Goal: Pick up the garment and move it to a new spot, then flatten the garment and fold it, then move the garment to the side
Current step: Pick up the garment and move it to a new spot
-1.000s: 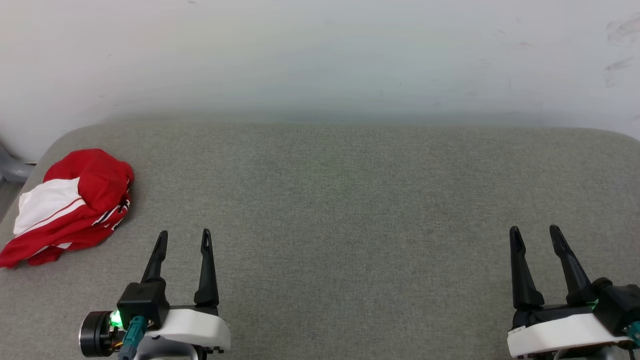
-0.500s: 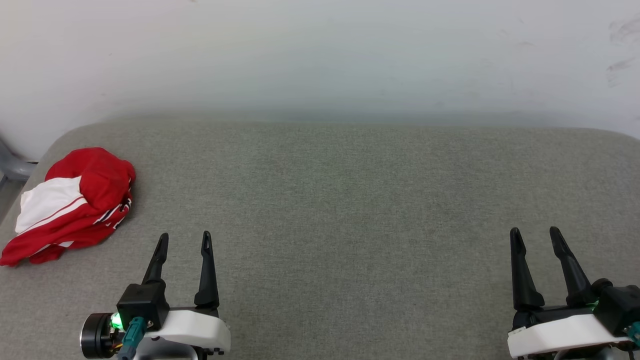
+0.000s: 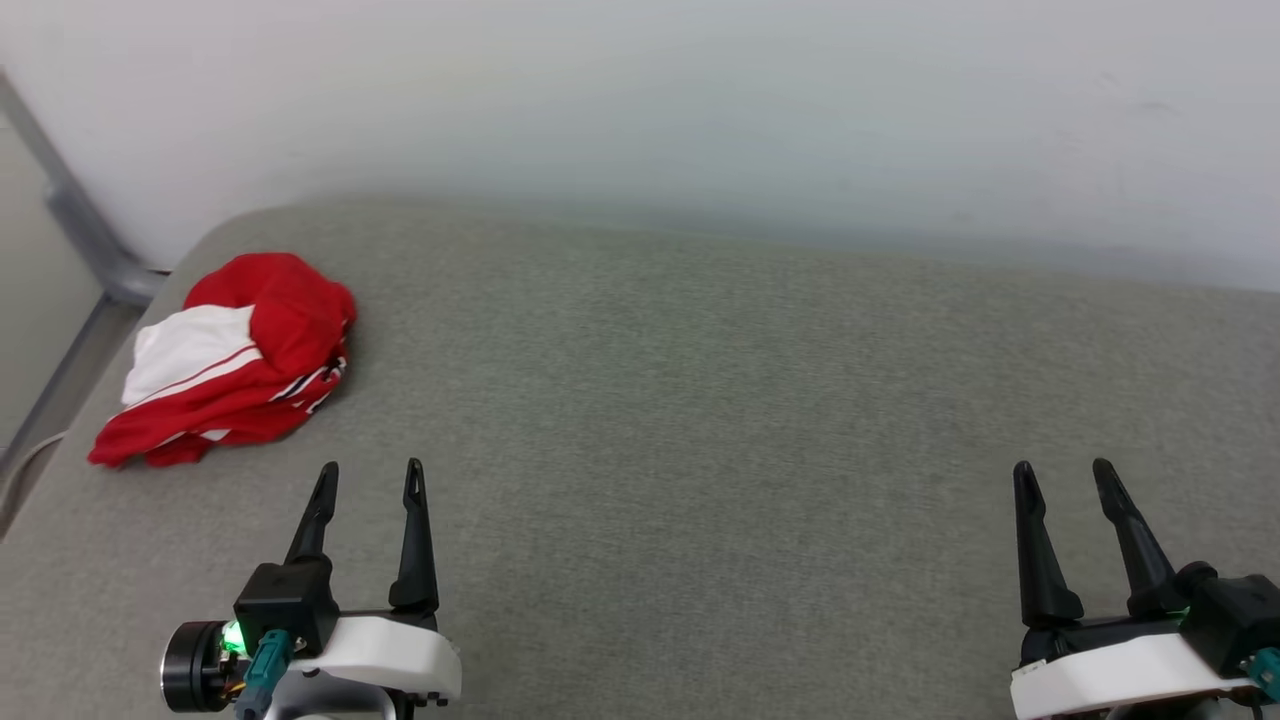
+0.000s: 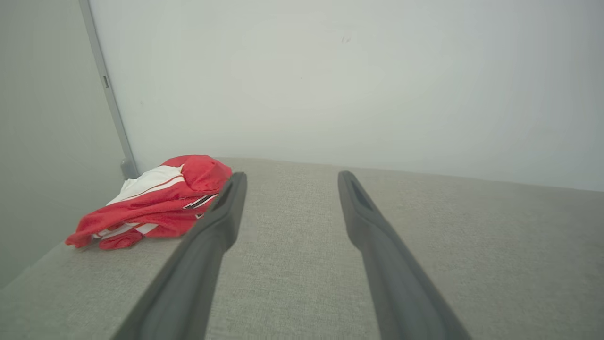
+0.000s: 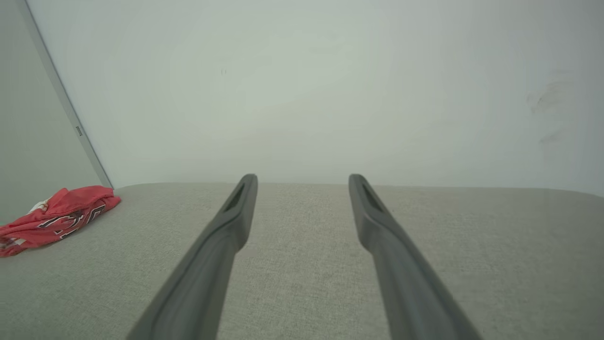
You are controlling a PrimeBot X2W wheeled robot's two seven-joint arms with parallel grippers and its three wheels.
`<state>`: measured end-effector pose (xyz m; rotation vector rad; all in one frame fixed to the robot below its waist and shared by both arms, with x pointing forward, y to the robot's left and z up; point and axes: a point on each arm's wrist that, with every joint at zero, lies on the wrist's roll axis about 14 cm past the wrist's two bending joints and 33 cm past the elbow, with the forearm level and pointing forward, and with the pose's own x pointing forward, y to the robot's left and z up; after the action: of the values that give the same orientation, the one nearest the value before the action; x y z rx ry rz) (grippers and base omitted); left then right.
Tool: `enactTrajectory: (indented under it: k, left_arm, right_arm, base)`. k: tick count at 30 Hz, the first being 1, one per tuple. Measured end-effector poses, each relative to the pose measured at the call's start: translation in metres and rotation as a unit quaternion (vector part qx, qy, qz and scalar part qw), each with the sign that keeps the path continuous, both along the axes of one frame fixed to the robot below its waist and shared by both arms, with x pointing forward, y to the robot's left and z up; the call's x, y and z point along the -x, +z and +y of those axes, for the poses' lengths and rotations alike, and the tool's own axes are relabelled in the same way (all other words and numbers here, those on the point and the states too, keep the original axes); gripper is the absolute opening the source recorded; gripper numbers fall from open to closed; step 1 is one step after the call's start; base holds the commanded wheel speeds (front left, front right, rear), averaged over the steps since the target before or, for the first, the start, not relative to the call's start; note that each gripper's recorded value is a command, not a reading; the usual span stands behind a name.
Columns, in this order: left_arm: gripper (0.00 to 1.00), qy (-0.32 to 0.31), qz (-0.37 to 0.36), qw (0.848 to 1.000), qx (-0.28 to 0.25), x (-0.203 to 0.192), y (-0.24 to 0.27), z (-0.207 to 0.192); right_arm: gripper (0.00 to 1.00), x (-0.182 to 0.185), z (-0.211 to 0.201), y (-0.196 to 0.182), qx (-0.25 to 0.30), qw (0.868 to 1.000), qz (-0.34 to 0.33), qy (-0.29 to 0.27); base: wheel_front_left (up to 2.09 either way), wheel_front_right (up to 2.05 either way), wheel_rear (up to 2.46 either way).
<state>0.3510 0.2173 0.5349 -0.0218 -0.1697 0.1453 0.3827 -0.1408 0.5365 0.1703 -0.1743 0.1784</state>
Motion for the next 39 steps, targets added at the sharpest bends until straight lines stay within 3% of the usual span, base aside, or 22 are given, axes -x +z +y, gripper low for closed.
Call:
enactTrajectory:
  k: [14,27,39]
  left_arm:
    - [1.00,0.103,0.002,0.995,-0.001,0.042,0.000,0.061]
    - [1.00,0.199,0.011,0.980,0.001,0.093,-0.004,0.109]
    - [1.00,0.221,0.014,0.975,0.003,0.106,-0.005,0.122]
  right_arm:
    - [1.00,-0.019,0.065,-0.003,0.006,0.996,0.003,0.091]
    - [1.00,-0.030,0.131,-0.011,0.010,0.984,0.009,0.180]
    - [1.00,-0.031,0.149,-0.012,0.010,0.979,0.009,0.204]
  base:
    - [0.00,0.00,0.00]
    - [0.00,0.00,0.00]
    - [0.00,0.00,0.00]
